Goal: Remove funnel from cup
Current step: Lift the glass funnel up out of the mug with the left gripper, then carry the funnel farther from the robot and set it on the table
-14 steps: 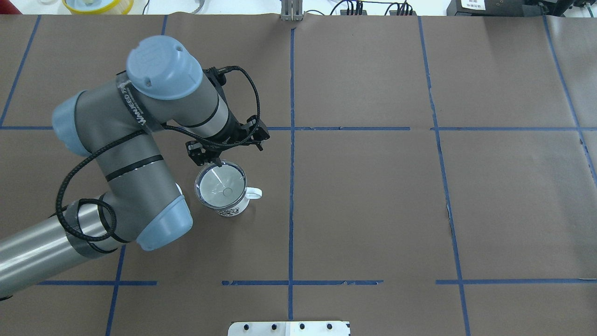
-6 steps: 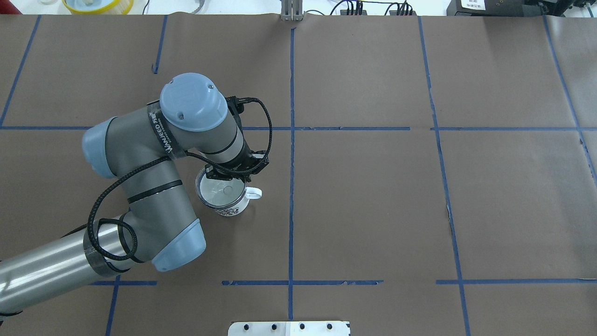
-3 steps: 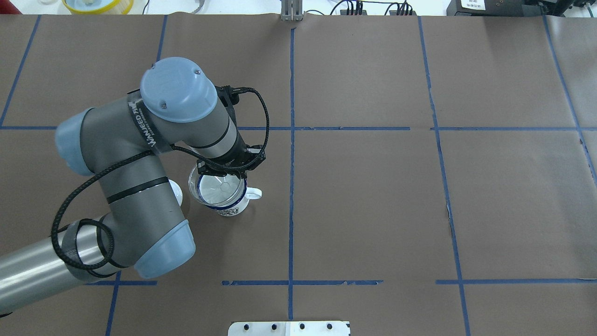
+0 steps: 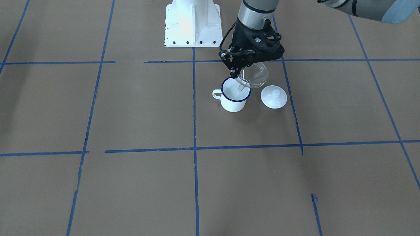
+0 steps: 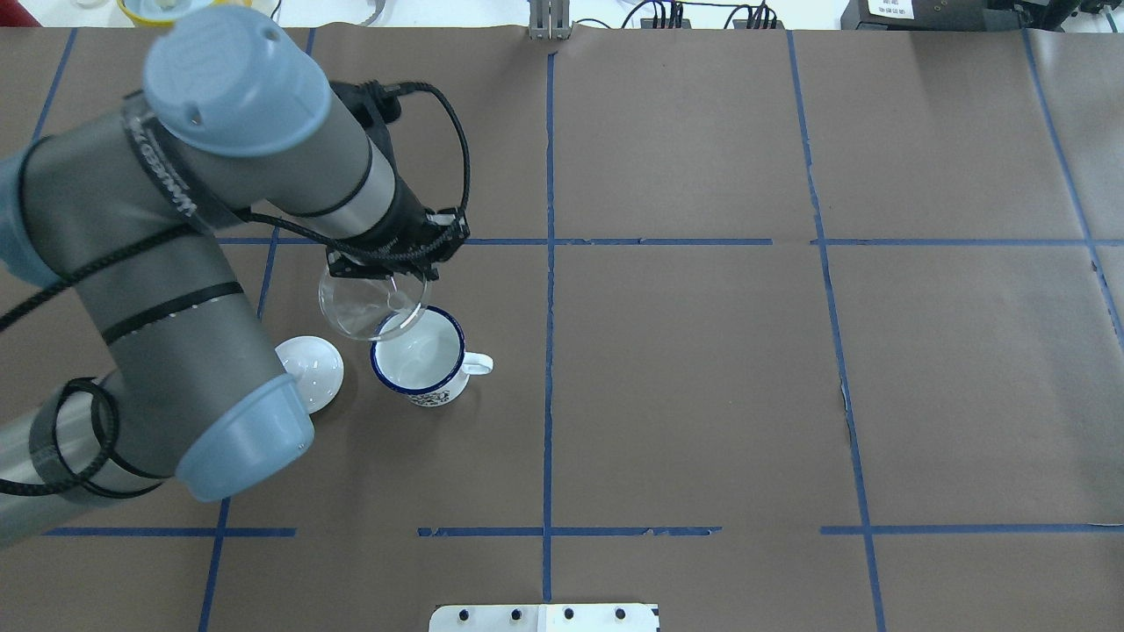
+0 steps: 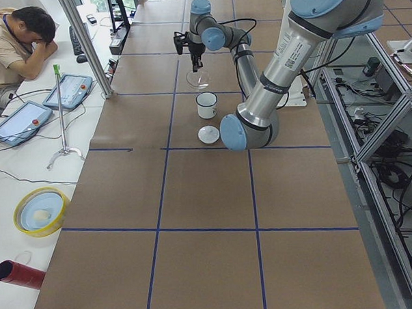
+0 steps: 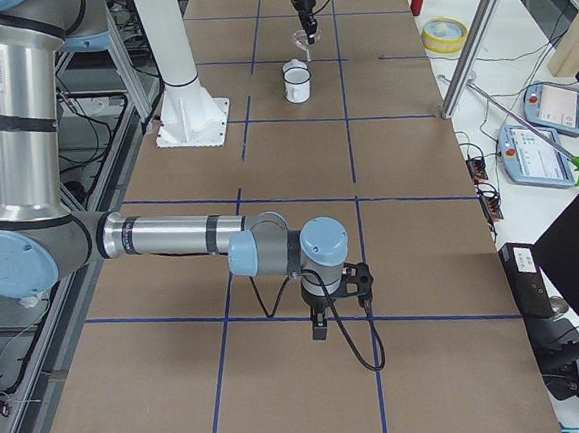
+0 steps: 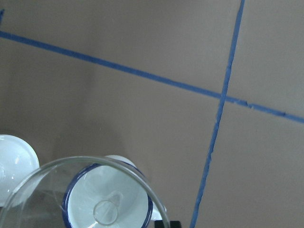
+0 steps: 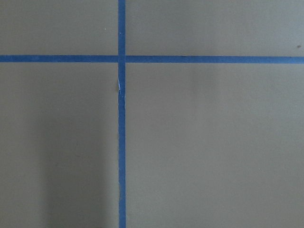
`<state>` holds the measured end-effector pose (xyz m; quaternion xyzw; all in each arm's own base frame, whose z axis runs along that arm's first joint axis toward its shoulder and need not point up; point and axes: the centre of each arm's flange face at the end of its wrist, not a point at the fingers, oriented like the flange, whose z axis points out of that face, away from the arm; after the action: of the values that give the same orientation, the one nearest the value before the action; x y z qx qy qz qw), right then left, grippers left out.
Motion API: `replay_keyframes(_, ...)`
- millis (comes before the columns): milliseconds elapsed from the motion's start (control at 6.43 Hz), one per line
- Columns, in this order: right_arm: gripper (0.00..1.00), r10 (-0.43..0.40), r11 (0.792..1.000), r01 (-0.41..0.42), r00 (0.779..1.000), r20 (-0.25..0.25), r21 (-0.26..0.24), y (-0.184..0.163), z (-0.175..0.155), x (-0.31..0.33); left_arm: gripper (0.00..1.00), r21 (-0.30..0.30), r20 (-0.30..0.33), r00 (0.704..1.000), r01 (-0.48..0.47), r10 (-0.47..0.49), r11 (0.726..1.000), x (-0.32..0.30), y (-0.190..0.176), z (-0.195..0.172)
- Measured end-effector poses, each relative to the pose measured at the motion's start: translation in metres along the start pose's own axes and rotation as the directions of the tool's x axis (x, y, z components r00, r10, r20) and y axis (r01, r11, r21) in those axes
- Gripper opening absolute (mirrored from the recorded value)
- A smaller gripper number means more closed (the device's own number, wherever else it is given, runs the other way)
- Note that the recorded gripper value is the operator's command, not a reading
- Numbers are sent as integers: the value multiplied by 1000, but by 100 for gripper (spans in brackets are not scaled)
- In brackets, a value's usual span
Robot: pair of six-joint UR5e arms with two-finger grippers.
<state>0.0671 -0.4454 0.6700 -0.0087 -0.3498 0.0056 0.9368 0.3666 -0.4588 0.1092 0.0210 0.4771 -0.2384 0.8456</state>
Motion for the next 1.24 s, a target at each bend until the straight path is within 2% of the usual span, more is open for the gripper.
replay_keyframes(156,100,0,1000,0,1000,0,0,0,0,0,0,90,-139,977,173,-160,981,4,-22,-8)
replay_keyframes(311,100,0,1000,0,1000,0,0,0,0,0,0,134,-282,913,342,-295,930,8,-43,4)
replay_keyframes(467,100,0,1000,0,1000,0,0,0,0,0,0,151,-400,821,498,-408,854,7,-68,34)
replay_keyframes(622,100,0,1000,0,1000,0,0,0,0,0,0,154,-491,728,614,-479,774,-3,-93,73)
replay_keyframes(778,100,0,1000,0,1000,0,0,0,0,0,0,157,-564,652,688,-507,709,-21,-119,117)
replay_keyframes(933,100,0,1000,0,1000,0,0,0,0,0,0,184,-609,611,729,-506,659,-49,-144,166)
replay_keyframes(1089,100,0,1000,0,1000,0,0,0,0,0,0,216,-621,604,744,-499,632,-75,-160,203)
replay_keyframes(1244,100,0,1000,0,1000,0,0,0,0,0,0,230,-619,608,746,-498,625,-93,-165,228)
